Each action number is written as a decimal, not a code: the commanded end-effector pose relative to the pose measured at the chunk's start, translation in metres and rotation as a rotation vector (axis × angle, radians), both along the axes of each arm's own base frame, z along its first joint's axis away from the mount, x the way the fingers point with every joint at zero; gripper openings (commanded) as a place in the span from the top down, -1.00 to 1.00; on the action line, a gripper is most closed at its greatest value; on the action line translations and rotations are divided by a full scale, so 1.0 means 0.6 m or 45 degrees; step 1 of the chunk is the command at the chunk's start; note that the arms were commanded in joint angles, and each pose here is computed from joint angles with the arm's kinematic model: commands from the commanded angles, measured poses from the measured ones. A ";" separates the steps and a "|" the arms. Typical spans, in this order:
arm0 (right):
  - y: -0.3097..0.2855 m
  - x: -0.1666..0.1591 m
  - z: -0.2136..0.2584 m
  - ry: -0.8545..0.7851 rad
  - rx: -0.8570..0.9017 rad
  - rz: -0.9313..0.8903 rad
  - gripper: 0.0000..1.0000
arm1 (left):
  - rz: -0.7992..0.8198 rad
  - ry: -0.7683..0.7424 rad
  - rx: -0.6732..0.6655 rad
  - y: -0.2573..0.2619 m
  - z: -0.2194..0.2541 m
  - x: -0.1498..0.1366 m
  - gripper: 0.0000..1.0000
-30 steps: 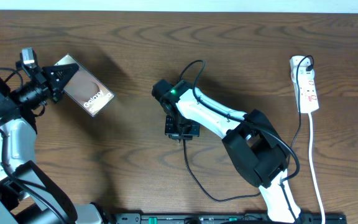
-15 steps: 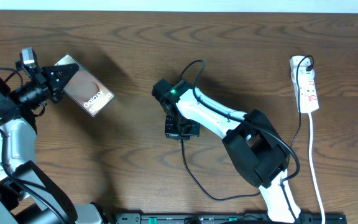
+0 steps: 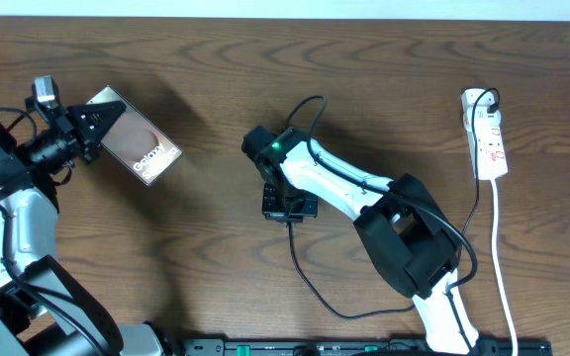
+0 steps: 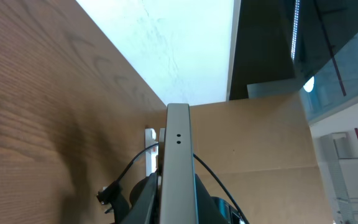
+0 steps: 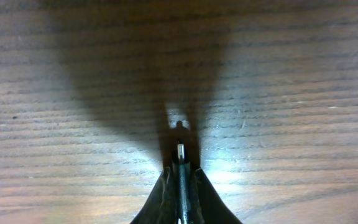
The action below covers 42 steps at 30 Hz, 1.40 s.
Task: Plug charger to phone and switch on socket
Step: 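Close the right gripper on the USB-C plug end of the cable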
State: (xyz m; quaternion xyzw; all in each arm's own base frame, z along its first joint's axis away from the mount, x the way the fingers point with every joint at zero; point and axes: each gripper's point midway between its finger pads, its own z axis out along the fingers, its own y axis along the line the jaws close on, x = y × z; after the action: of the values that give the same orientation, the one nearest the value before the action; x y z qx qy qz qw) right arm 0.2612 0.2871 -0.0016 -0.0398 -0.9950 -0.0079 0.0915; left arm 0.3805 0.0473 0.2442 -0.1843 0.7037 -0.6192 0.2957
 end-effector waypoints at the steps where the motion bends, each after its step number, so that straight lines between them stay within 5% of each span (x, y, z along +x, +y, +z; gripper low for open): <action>1: -0.001 -0.017 -0.009 0.048 -0.002 -0.004 0.85 | -0.047 -0.031 -0.003 -0.008 0.004 -0.008 0.85; 30: -0.006 -0.046 -0.031 0.078 -0.038 -0.007 0.86 | -0.046 -0.031 -0.003 -0.008 0.004 -0.008 0.85; 37: -0.016 -0.020 -0.033 0.056 -0.014 -0.057 0.61 | -0.047 -0.031 -0.003 -0.008 0.004 -0.008 0.85; 42: -0.031 -0.004 -0.033 0.058 -0.014 -0.100 0.63 | -0.046 -0.031 -0.003 -0.008 0.004 -0.008 0.85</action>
State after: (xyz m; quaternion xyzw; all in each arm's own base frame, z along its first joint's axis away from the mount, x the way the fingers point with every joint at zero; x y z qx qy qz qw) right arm 0.2531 0.2893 -0.0023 -0.0650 -0.9900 -0.0413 0.1185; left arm 0.3804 0.0473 0.2443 -0.1840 0.7037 -0.6191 0.2959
